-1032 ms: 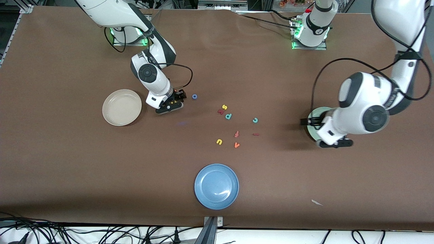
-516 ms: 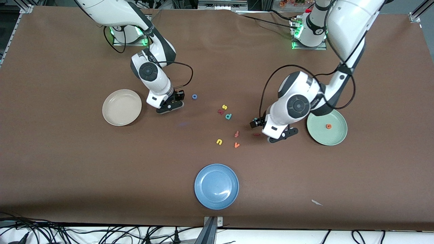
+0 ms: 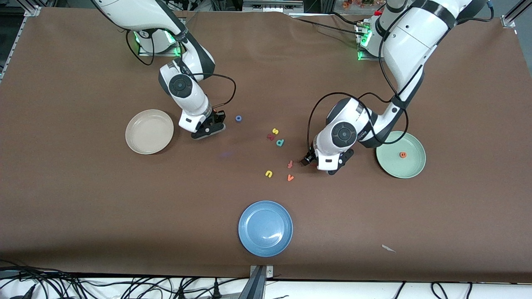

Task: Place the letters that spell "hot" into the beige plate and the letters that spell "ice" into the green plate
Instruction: 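Grasp the teal c with the left gripper while the right gripper places h, then lift the c with the left gripper while the right gripper grasps the 3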

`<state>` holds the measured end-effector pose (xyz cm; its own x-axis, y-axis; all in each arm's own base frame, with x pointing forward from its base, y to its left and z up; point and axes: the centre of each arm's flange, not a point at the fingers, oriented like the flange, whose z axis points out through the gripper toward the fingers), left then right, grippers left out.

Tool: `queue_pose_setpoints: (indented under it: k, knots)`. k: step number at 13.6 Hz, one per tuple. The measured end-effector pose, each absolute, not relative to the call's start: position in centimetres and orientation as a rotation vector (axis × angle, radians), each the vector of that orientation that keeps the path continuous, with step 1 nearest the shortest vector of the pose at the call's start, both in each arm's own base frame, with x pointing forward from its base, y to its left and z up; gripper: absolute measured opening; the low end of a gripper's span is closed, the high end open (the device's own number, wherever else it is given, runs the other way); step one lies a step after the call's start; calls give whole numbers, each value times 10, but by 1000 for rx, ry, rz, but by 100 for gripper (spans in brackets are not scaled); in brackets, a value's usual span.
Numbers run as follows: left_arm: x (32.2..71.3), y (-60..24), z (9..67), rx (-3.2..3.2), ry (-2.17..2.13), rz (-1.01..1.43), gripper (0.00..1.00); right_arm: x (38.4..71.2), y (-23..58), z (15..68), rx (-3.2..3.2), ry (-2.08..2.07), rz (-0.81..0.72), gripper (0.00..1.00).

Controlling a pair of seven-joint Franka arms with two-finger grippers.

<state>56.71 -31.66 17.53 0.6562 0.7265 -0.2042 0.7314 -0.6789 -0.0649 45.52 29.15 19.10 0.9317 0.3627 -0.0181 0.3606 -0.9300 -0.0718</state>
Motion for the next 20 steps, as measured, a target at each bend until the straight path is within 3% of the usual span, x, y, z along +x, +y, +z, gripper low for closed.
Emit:
queue_pose_setpoints:
  k: [1, 3, 4, 6, 9, 10, 17, 19, 20]
  knots:
    - [565, -316, 173, 2836, 1265, -341, 99, 461, 283, 201, -3028, -592, 56, 26]
    - [561, -316, 170, 2839, 1274, -351, 84, 480, 246, 228, -3036, -660, 70, 26]
    - [558, -316, 168, 2845, 1273, -356, 84, 490, 221, 240, -3039, -688, 82, 26]
    - [554, -316, 169, 2849, 1269, -356, 72, 509, 161, 259, -3043, -733, 112, 26]
    - [549, -318, 170, 2858, 1259, -360, 66, 525, 75, 263, -3040, -786, 155, 28]
    - [547, -321, 171, 2866, 1239, -359, 59, 525, 58, 260, -3039, -788, 166, 31]
    - [536, -324, 171, 2921, 1104, -371, 56, 520, 64, 256, -3032, -746, 216, 100]
    - [537, -324, 172, 2922, 1097, -366, 41, 514, 98, 257, -3050, -641, 215, 100]
    - [538, -322, 173, 2923, 1094, -366, 41, 509, 122, 257, -3061, -585, 214, 100]
